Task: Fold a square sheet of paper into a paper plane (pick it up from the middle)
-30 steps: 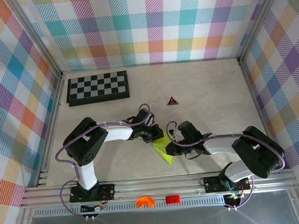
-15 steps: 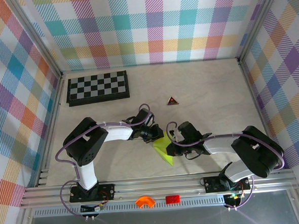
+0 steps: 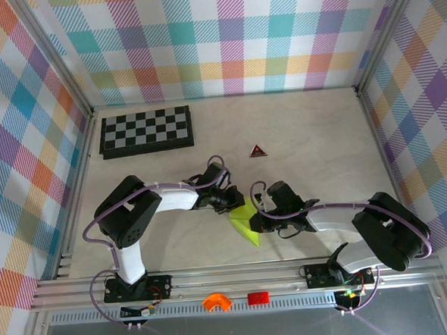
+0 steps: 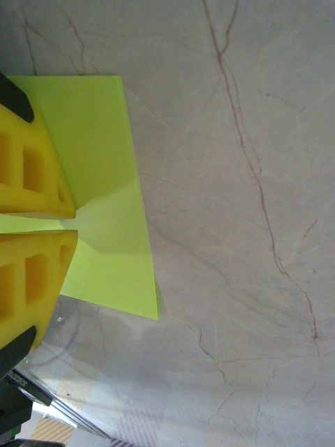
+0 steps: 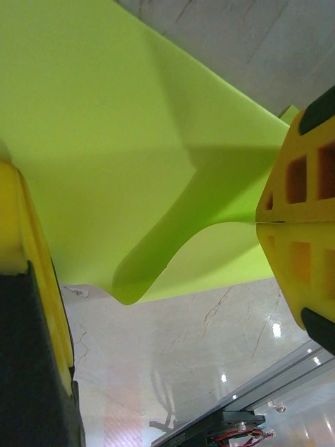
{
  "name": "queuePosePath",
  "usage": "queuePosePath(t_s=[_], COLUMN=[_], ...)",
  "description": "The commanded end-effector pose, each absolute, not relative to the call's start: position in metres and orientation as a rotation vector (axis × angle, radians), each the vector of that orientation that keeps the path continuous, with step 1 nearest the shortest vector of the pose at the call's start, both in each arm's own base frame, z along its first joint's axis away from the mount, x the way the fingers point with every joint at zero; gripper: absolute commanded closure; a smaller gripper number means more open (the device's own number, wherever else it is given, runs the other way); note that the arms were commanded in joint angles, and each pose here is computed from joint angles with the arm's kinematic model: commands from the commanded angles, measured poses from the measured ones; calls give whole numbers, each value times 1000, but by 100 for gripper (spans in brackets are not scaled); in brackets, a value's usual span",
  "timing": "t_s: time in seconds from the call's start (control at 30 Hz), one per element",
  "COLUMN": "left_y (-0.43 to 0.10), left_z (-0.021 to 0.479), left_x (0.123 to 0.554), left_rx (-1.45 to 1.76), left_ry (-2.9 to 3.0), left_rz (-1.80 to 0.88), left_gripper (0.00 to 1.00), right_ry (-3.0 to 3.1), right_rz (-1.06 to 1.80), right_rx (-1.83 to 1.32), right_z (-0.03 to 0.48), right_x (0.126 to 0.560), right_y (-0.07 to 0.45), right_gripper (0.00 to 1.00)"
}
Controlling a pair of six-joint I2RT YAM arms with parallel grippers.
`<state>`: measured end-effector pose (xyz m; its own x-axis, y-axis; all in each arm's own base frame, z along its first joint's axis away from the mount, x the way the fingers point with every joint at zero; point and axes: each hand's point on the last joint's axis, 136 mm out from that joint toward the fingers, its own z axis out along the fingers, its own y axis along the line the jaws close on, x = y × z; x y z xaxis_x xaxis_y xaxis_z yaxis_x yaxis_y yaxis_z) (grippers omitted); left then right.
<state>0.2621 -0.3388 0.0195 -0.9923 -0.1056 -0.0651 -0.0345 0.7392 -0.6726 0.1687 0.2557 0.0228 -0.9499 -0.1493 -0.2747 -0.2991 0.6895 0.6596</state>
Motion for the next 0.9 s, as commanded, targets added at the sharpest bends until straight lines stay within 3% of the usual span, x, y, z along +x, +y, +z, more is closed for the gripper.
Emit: queuePosePath(t_s=[0.0,0.87], left_y=[-315,-314], left_z=[-14,-16], left_x=[237,236], left_rx=[-157,-160], left_ry=[2978,2981], left_rz=[-936,-931], left_gripper=[86,86], right_ry=[2719,2724], right_rz=[1081,1104], right_rx=[-324,-337], right_z=[19,22], right_x=[169,173], right_y=[249,257], right_gripper=[92,92])
